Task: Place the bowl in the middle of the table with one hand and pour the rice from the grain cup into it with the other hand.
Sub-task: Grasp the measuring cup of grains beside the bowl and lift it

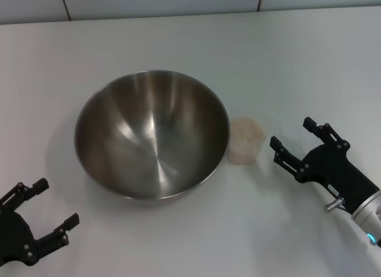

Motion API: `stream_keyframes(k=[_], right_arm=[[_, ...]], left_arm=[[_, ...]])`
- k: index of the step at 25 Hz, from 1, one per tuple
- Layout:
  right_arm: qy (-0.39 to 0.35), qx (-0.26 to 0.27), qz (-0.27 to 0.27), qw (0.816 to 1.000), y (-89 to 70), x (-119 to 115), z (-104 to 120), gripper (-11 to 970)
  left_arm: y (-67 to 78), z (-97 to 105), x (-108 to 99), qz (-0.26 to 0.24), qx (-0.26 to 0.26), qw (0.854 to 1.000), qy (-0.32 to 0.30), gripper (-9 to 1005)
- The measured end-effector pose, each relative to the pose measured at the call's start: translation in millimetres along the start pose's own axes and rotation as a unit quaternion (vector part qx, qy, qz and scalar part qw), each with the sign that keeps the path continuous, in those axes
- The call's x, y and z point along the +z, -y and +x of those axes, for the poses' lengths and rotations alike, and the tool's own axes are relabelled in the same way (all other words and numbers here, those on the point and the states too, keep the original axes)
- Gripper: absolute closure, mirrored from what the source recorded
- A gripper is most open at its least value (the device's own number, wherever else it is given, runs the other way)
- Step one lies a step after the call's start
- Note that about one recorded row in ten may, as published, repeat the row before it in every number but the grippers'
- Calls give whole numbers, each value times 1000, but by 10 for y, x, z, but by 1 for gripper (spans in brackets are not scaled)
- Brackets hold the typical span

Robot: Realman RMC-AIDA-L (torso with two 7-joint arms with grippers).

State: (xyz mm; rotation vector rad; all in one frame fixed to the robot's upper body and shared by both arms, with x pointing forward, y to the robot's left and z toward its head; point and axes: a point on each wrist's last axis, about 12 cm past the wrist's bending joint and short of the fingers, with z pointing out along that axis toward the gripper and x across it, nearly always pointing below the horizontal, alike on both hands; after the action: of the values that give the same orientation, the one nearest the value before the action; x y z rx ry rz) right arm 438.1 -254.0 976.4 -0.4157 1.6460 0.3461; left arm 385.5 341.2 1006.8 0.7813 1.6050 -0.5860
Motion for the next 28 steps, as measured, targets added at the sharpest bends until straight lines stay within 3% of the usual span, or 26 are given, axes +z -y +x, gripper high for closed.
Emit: stream_keyframes(k=[28], right_arm=[[2,-9,3,1000,80,290,-109,145]], left_arm=[[-20,45,123,17,-2,999,-29,134]])
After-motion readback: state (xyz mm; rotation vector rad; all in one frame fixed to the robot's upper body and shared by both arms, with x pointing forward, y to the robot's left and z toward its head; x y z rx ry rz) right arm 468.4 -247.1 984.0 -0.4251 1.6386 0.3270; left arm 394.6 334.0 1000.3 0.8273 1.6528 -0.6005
